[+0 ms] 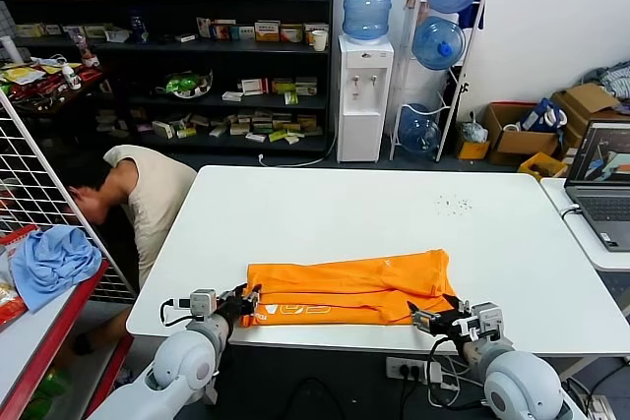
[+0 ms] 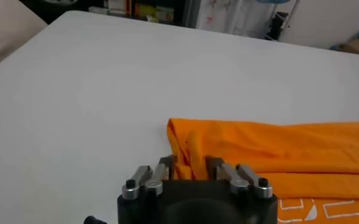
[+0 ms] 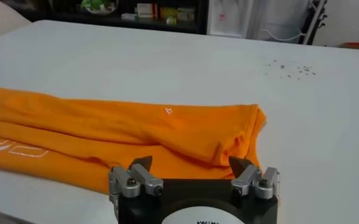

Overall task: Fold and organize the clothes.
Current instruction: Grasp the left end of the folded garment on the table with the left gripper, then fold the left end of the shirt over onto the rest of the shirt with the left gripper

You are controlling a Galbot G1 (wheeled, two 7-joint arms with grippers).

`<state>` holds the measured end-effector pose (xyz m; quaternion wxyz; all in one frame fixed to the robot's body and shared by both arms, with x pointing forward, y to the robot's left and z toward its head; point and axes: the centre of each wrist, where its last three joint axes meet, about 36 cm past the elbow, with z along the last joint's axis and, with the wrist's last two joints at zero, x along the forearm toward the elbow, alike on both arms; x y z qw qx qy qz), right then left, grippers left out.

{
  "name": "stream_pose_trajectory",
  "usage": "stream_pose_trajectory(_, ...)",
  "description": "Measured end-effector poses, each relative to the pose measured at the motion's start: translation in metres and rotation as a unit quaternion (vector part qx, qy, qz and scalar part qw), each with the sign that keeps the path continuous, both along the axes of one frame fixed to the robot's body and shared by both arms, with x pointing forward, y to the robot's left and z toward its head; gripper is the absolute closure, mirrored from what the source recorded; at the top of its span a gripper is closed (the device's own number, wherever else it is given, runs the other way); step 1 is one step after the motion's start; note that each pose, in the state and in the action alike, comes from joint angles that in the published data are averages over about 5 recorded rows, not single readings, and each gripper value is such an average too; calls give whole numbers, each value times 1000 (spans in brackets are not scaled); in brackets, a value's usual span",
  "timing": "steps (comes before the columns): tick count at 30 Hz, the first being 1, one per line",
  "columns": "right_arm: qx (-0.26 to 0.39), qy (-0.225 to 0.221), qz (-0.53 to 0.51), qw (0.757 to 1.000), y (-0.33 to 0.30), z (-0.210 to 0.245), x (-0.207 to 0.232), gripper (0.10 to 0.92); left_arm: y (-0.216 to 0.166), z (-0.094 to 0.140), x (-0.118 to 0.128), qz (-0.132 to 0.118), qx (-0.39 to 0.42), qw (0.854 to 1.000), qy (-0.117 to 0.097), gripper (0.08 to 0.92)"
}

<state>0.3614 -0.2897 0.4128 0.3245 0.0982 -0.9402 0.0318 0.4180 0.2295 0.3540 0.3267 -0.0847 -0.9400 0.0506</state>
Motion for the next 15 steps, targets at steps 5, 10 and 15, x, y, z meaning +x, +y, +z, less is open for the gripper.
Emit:
stream_pose_trajectory(5, 2, -2, 2, 1000, 2, 1, -1, 200, 3, 1, 1, -5, 3, 1000, -2, 787)
stream_pose_trajectory(10, 2, -5, 3, 1000, 4, 4, -2, 200, 10, 6, 5, -3, 10, 1000, -9, 885)
stream_pose_trajectory(15, 4, -11, 4, 1000, 5, 8, -3, 200, 24, 12, 11, 5, 24, 1000, -15, 885)
